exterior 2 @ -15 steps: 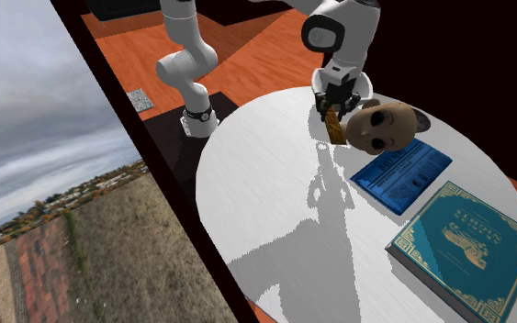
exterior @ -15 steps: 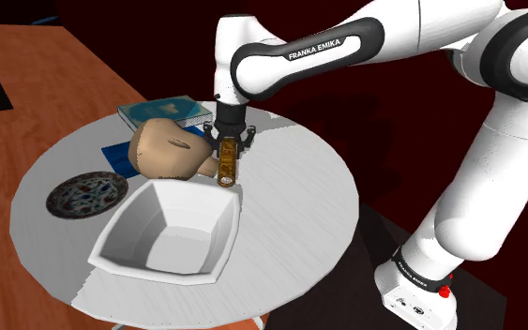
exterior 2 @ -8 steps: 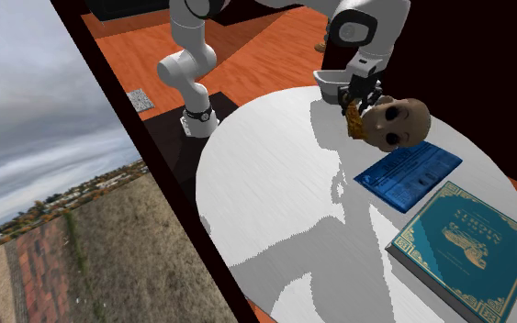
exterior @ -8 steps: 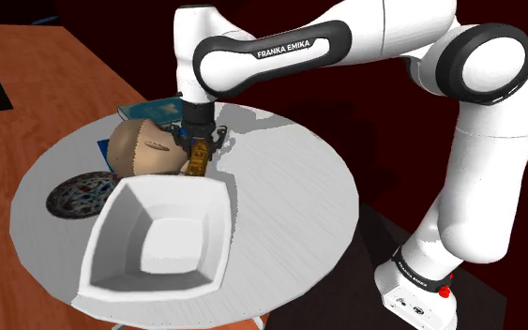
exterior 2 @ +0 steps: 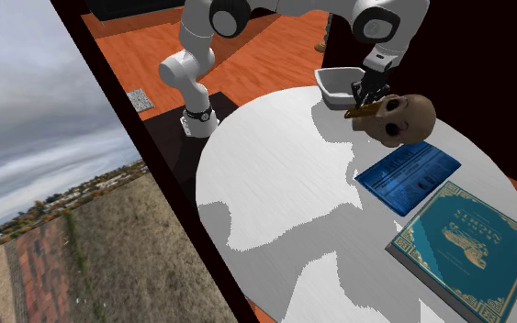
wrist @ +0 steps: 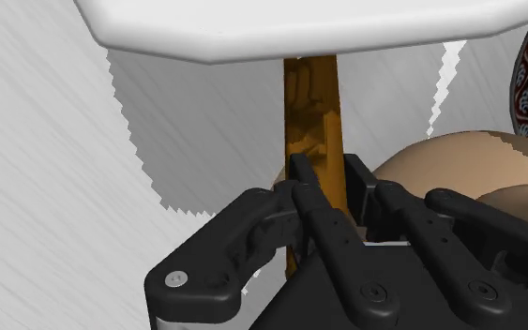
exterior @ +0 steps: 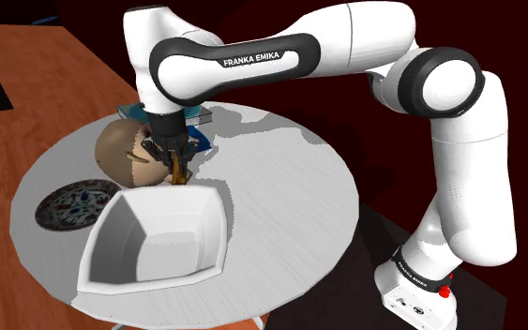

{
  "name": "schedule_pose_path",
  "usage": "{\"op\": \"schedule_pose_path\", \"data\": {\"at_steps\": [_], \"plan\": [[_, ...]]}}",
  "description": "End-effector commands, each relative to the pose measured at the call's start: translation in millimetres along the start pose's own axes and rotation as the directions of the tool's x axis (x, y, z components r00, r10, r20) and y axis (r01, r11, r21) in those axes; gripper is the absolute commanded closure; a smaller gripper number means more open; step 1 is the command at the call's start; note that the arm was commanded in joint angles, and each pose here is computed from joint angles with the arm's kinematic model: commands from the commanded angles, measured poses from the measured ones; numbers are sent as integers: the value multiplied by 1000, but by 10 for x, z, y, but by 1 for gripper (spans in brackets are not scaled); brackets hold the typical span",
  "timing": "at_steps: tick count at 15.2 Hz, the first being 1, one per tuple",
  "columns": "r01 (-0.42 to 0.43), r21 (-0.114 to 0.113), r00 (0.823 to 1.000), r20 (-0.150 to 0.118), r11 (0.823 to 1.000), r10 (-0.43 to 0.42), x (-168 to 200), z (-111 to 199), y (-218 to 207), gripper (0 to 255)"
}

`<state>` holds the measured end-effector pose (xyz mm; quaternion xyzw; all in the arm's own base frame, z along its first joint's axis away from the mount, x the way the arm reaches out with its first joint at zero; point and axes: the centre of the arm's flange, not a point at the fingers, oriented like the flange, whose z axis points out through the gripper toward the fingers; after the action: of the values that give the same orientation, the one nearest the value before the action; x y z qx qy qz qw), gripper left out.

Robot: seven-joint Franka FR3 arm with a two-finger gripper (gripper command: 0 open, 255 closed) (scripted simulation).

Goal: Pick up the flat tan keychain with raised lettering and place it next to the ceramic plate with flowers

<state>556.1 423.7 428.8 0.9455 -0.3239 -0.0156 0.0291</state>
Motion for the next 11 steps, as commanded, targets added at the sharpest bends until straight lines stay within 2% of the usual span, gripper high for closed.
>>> {"op": "schedule_pose_path", "data": {"at_steps": [1, 11], "plan": [[1, 78, 1000, -3, 997, -1, 42, 182, -140, 255], [1, 78, 1000, -3, 997, -1, 48, 708, -175, 255]]}}
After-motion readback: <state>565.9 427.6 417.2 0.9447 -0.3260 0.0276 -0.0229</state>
